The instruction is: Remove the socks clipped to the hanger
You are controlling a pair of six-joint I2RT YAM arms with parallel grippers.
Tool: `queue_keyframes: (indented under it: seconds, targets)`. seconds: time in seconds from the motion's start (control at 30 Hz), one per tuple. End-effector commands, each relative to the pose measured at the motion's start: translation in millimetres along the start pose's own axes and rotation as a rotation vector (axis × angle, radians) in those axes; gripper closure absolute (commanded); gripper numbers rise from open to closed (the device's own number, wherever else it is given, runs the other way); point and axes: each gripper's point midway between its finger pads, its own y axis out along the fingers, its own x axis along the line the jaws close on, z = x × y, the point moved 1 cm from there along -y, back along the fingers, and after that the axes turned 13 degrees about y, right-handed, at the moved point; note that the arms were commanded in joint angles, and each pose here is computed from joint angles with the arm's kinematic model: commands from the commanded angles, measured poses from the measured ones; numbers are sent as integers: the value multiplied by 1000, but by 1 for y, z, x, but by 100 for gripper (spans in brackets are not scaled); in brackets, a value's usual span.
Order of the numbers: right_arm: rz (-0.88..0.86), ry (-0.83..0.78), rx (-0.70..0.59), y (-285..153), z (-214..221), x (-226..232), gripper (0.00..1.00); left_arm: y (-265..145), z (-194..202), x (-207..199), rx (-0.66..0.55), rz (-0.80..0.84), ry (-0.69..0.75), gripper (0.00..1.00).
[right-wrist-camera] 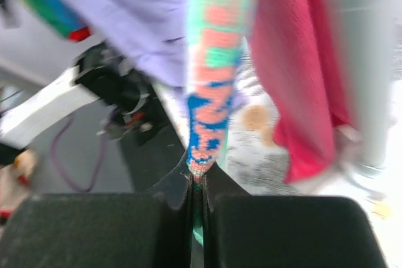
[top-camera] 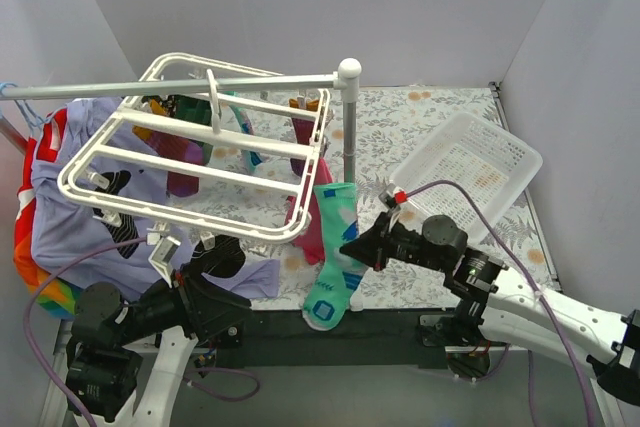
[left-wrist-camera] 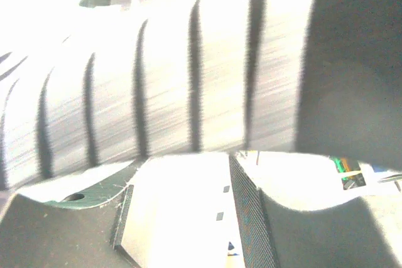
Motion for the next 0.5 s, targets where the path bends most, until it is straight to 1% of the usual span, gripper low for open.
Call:
queue_keyframes:
  seconds: [0.0,0.07,0.1,0.13,0.2,0.23,0.27,0.33,0.43,0.47]
  targets:
    - [118,-62,-40,-17,-26,-15,99,2,-1,6,6,-32,-33,55]
    - [153,-86,-38,-21,-32,-19,99,2,-2,5,7,-33,-32,55]
    - [232,-79,-4,-25,-26,-33,99,2,-3,6,5,-41,-36,55]
    - [305,-99,-53,-30,-42,-41,99,2,-3,5,5,-43,-36,55]
    - [380,-123,-46,-36,-45,-55,99,2,-3,6,4,-46,-39,55]
    - [434,-123,-65,-41,-52,-64,99,2,-3,6,3,-46,-42,55]
    - [455,-124,-76,-43,-60,-65,99,2,-3,6,4,-48,-45,55]
    - [545,-120,-74,-51,-68,-82,99,2,-4,6,5,-49,-44,55]
    - [608,-114,-121,-62,-89,-93,99,1,-5,4,-1,-50,-34,55]
    - [607,-114,-135,-64,-99,-91,99,0,-4,3,-4,-50,-29,55]
